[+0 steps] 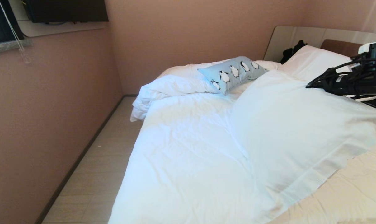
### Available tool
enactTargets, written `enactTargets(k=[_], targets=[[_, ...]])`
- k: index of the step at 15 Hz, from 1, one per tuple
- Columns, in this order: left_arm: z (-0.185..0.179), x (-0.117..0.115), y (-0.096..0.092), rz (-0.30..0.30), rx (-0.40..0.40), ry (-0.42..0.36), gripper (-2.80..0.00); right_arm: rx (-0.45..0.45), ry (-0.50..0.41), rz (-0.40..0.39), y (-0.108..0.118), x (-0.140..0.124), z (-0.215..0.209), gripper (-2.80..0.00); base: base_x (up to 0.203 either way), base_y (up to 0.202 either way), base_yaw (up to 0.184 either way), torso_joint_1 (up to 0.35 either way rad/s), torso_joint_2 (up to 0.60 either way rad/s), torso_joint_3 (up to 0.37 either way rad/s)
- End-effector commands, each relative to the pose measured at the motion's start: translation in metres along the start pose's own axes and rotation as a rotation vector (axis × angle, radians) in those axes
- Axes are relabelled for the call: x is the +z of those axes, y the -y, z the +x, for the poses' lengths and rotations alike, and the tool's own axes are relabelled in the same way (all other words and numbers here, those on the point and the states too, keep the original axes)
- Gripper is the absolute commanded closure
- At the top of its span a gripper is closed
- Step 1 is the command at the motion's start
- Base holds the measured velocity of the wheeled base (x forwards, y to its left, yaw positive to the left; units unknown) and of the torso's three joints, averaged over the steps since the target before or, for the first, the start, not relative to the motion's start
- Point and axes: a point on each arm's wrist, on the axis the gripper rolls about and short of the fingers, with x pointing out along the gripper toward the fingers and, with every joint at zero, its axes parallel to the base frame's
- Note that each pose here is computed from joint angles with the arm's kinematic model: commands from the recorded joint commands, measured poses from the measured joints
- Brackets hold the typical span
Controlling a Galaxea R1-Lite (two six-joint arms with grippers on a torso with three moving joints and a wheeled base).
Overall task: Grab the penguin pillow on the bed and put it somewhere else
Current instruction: Move to the head of the bed
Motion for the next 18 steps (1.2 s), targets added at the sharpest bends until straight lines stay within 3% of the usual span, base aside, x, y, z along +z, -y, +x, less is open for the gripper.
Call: enactTargets(k=[1, 12, 18], targets=[[0.0001, -0.0002, 0.0, -0.001, 0.001, -0.001, 0.0, 0.018, -0.003, -0.03, 0.0062, 0.0075, -0.0069, 0.0, 0.0, 0.0, 0.0, 0.0, 0.0, 0.0], [0.0001, 0.0, 0.0, 0.002, 0.001, -0.001, 0.0, 0.036, -0.023, -0.02, 0.0133, 0.0114, -0.0088, 0.0, 0.0, -0.005, 0.0, 0.0, 0.0, 0.0], [0.0001, -0.0006, 0.0, -0.002, 0.001, -0.003, 0.0, 0.037, -0.024, -0.021, 0.0138, 0.0109, -0.0074, 0.0, 0.0, -0.167, 0.002, 0.004, 0.0, 0.002]])
